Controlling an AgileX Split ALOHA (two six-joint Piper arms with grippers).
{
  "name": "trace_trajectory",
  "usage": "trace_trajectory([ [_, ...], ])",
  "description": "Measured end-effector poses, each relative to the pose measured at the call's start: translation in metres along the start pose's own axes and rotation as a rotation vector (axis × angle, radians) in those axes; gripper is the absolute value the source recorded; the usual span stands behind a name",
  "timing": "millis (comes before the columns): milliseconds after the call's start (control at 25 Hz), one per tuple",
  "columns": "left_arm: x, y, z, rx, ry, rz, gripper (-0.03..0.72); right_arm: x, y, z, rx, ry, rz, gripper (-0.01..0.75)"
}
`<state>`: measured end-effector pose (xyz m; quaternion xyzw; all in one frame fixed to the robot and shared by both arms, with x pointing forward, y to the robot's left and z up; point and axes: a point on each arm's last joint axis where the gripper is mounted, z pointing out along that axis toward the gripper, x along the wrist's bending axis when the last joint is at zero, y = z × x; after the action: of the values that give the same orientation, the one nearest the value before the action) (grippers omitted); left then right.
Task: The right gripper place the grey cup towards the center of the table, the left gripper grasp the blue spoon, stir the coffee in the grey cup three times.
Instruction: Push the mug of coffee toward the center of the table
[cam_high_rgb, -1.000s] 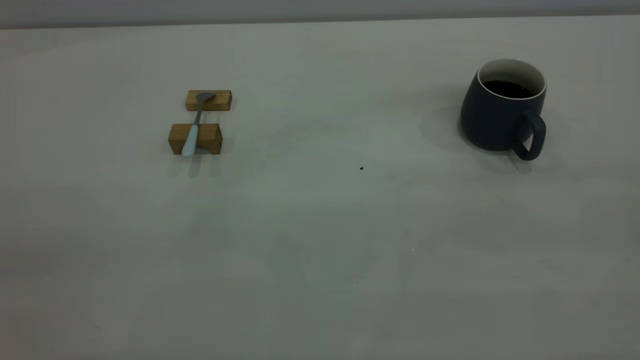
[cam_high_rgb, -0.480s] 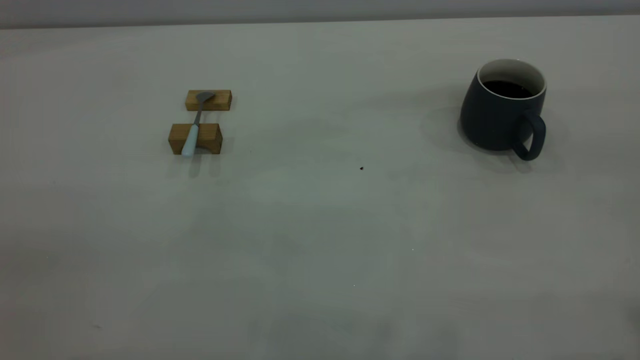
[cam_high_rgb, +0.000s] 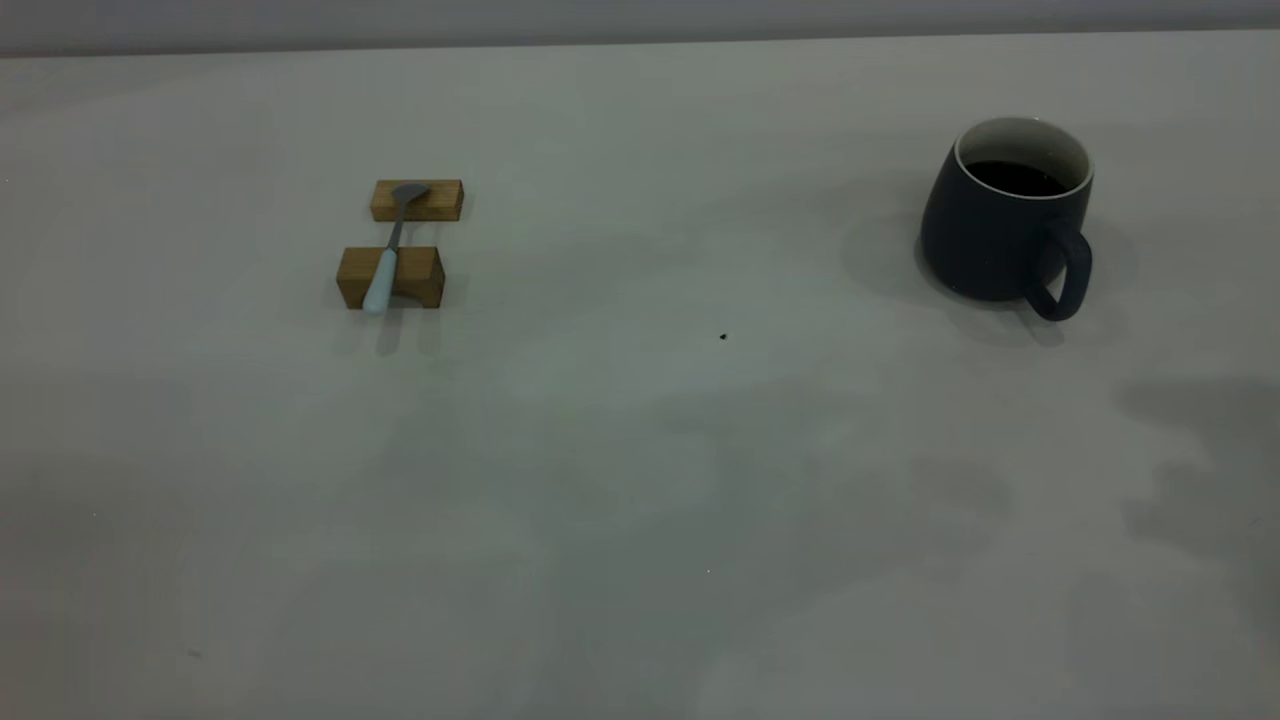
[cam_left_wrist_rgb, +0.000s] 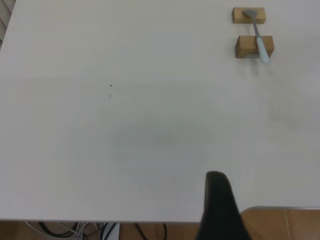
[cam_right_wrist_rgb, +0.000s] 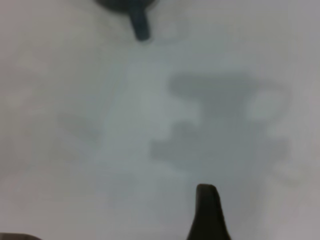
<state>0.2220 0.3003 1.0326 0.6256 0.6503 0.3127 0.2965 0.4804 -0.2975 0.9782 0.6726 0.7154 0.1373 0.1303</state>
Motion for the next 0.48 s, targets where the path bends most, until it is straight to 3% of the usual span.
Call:
trace_trajectory([
  [480,0.0,0.0,0.0,0.0,0.0,0.0,0.558,0.01,0.034,0.103,0.144,0.102,-0.108,0.6],
])
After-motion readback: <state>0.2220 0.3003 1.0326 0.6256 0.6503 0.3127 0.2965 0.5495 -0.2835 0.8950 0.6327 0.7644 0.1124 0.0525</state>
